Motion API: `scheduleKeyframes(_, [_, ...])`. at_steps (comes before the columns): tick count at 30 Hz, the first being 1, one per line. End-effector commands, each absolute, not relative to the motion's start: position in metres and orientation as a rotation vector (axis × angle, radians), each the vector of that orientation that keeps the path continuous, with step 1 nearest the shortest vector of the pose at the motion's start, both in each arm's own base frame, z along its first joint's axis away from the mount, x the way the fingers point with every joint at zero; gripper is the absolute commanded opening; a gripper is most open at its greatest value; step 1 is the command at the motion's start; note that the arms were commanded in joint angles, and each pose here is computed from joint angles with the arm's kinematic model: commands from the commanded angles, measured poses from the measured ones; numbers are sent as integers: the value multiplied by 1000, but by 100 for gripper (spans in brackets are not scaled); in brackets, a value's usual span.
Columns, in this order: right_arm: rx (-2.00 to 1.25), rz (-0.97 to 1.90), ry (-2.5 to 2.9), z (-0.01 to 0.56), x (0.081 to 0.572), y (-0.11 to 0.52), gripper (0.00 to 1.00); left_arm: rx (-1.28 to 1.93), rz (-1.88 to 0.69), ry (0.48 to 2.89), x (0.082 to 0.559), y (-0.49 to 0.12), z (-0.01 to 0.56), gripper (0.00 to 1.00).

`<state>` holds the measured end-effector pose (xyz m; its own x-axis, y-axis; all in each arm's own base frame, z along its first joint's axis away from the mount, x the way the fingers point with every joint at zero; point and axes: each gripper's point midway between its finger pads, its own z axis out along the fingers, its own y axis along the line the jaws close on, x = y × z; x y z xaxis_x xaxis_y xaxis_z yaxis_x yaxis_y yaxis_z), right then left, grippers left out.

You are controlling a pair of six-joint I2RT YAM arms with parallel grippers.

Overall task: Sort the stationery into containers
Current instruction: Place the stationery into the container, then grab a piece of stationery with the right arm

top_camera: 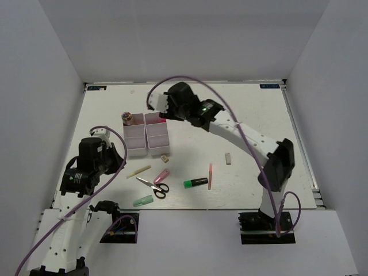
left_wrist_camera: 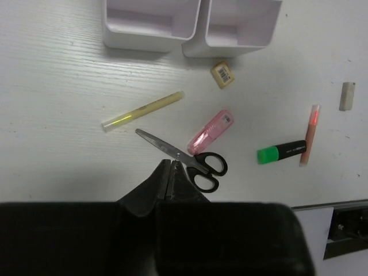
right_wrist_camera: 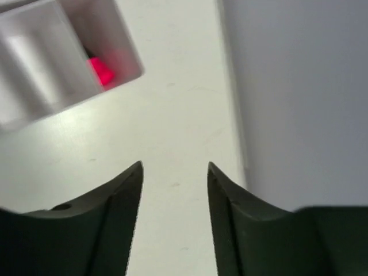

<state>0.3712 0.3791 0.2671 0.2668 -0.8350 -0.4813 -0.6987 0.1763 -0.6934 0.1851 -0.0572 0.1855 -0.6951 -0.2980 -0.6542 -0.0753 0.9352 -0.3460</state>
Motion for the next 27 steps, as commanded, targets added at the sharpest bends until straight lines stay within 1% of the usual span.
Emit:
scheduleKeyframes(1, [-1567, 263, 1855, 229, 298, 335, 56, -211, -503, 2337, 184, -75, 188, 9])
scheduleKeyframes(2, [-1613, 316, 1991, 200, 274, 316, 54, -201, -522, 2348, 183, -78, 186, 25])
scheduleKeyframes(3, [-1638, 471, 2014, 197, 247, 307, 49, -183, -568, 2365, 181, -85, 185, 67])
scheduleKeyframes(4, [-1668, 513, 2058, 188, 232, 297, 49, -183, -586, 2384, 179, -87, 179, 81])
scheduleKeyframes(5, [-1751, 557, 2119, 160, 209, 280, 57, -170, -600, 2380, 179, -89, 178, 91])
scheduleKeyframes(6, [-1781, 656, 2108, 163, 188, 275, 72, -163, -622, 2381, 178, -92, 178, 99])
scheduleKeyframes(7, [-1789, 683, 2068, 168, 179, 271, 79, -153, -640, 2389, 176, -95, 175, 99])
scheduleKeyframes(8, [-1888, 710, 2053, 138, 163, 259, 82, -144, -649, 2373, 178, -96, 176, 100])
scheduleKeyframes(9, [-1890, 777, 1966, 144, 155, 262, 84, -143, -662, 2372, 178, -98, 175, 100])
scheduleKeyframes(10, [-1937, 767, 1854, 146, 154, 262, 84, -141, -674, 2358, 181, -99, 178, 100])
scheduleKeyframes(11, [-1983, 781, 1862, 126, 140, 253, 84, -134, -688, 2347, 182, -101, 179, 100])
scheduleKeyframes(12, [-1984, 791, 1800, 125, 143, 261, 84, -127, -695, 2341, 182, -102, 179, 98])
scheduleKeyframes(13, [-2027, 787, 1765, 114, 141, 260, 78, -124, -681, 2329, 183, -101, 179, 93])
scheduleKeyframes(14, [-2036, 785, 1735, 110, 142, 264, 74, -119, -674, 2322, 184, -100, 179, 87])
scheduleKeyframes(15, [-2052, 788, 1742, 101, 139, 262, 71, -105, -655, 2326, 183, -97, 173, 79])
scheduleKeyframes(16, [-2064, 782, 1711, 99, 141, 266, 64, -121, -605, 2311, 184, -91, 172, 46])
scheduleKeyframes(17, [-2092, 796, 1717, 90, 139, 267, 63, -129, -580, 2305, 185, -87, 170, 30])
scheduleKeyframes(18, [-2106, 814, 1719, 85, 136, 267, 61, -132, -561, 2321, 183, -85, 162, 21])
scheduleKeyframes(19, [-2106, 811, 1696, 82, 138, 272, 61, -142, -527, 2293, 183, -79, 165, 17])
scheduleKeyframes(20, [-2101, 799, 1688, 80, 141, 275, 64, -152, -498, 2298, 184, -75, 158, 19])
scheduleKeyframes(21, [-2086, 772, 1654, 74, 146, 281, 68, -155, -480, 2278, 184, -72, 159, 28])
scheduleKeyframes(22, [-2083, 758, 1644, 72, 148, 282, 72, -163, -470, 2269, 184, -71, 160, 48])
scheduleKeyframes(23, [-2092, 745, 1640, 69, 147, 284, 74, -179, -443, 2261, 183, -66, 159, 85])
scheduleKeyframes(24, [-2092, 725, 1633, 68, 152, 288, 74, -188, -422, 2254, 184, -63, 159, 92])
scheduleKeyframes(26, [-2100, 716, 1633, 66, 157, 296, 75, -192, -400, 2241, 184, -59, 165, 94])
scheduleKeyframes(27, [-2105, 691, 1635, 64, 160, 297, 73, -190, -403, 2242, 184, -60, 166, 94])
